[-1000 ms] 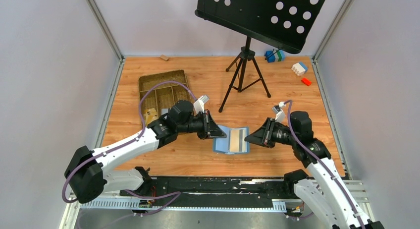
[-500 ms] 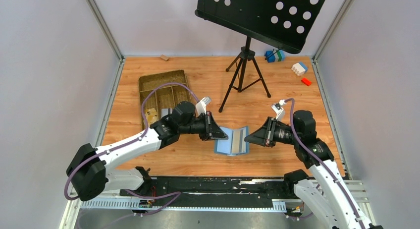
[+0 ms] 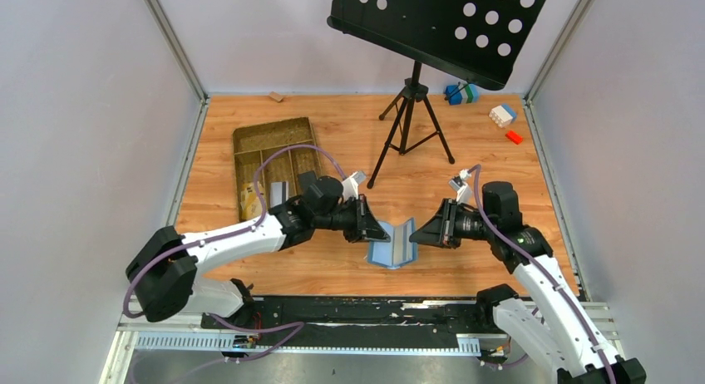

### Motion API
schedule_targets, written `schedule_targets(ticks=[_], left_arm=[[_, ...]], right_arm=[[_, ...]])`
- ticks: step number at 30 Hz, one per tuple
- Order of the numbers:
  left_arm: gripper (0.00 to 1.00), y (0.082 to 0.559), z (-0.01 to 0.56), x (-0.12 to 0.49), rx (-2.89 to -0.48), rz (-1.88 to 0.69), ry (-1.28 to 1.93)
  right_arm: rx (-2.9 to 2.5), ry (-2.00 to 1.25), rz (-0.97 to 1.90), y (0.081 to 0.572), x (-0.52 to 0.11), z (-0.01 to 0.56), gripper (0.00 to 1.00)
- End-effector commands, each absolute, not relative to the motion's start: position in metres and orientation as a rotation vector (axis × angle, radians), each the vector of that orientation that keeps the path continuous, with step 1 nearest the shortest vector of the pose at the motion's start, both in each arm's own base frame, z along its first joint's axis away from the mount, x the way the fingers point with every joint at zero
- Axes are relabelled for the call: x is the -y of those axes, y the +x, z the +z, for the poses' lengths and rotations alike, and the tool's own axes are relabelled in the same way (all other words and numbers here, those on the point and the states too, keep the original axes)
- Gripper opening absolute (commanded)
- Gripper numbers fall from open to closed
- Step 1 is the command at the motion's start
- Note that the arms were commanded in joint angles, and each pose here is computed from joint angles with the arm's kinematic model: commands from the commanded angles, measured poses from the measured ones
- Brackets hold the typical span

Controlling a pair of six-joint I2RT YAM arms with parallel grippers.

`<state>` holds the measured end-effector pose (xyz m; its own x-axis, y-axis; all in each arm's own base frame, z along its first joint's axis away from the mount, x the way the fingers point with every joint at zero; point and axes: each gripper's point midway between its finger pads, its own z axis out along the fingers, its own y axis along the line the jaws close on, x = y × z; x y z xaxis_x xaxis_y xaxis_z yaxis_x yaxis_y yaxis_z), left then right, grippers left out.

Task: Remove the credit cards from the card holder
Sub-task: Remove the credit card from the card holder.

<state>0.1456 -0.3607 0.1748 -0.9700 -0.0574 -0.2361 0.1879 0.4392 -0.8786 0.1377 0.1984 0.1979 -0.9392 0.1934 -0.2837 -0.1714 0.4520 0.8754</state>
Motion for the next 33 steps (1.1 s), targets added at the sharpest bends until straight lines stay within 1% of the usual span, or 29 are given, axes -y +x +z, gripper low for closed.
schedule_targets(ticks=[1, 3, 6, 9, 10, 13, 17, 20, 25, 26, 33], left_arm=[[0.00, 0.146, 0.202, 0.388, -2.357, -1.661, 0.179], [0.00, 0.148, 0.201, 0.393, -2.355, -1.669, 0.173], [0.00, 0.151, 0.199, 0.399, -2.365, -1.672, 0.174], [0.00, 0.153, 0.200, 0.404, -2.370, -1.686, 0.180], [0.00, 0.153, 0.201, 0.406, -2.372, -1.686, 0.182], [0.00, 0.155, 0.201, 0.407, -2.381, -1.669, 0.192], [0.00, 0.157, 0.198, 0.408, -2.394, -1.648, 0.192], [0.00, 0.158, 0.196, 0.409, -2.404, -1.647, 0.183], [0.00, 0.157, 0.197, 0.416, -2.395, -1.676, 0.181], [0.00, 0.158, 0.197, 0.417, -2.393, -1.678, 0.182], [0.00, 0.161, 0.203, 0.427, -2.346, -1.765, 0.151]], right_arm=[[-2.287, -0.092, 1.467, 0.147, -0.201, 0.216, 0.07], [-2.328, -0.084, 1.413, 0.150, -0.198, 0.209, 0.08], [-2.442, -0.062, 1.286, 0.153, -0.188, 0.189, 0.13], [-2.468, -0.081, 1.258, 0.155, -0.187, 0.183, 0.14], [-2.472, -0.082, 1.255, 0.155, -0.187, 0.182, 0.15], [-2.503, -0.073, 1.217, 0.157, -0.184, 0.174, 0.25], [-2.544, -0.067, 1.154, 0.159, -0.178, 0.165, 0.33], [-2.532, -0.081, 1.176, 0.162, -0.181, 0.167, 0.36], [-2.523, -0.109, 1.246, 0.164, -0.189, 0.170, 0.52], [-2.528, -0.111, 1.250, 0.164, -0.190, 0.169, 0.54], [-2.597, -0.098, 1.211, 0.158, -0.184, 0.153, 0.55]])
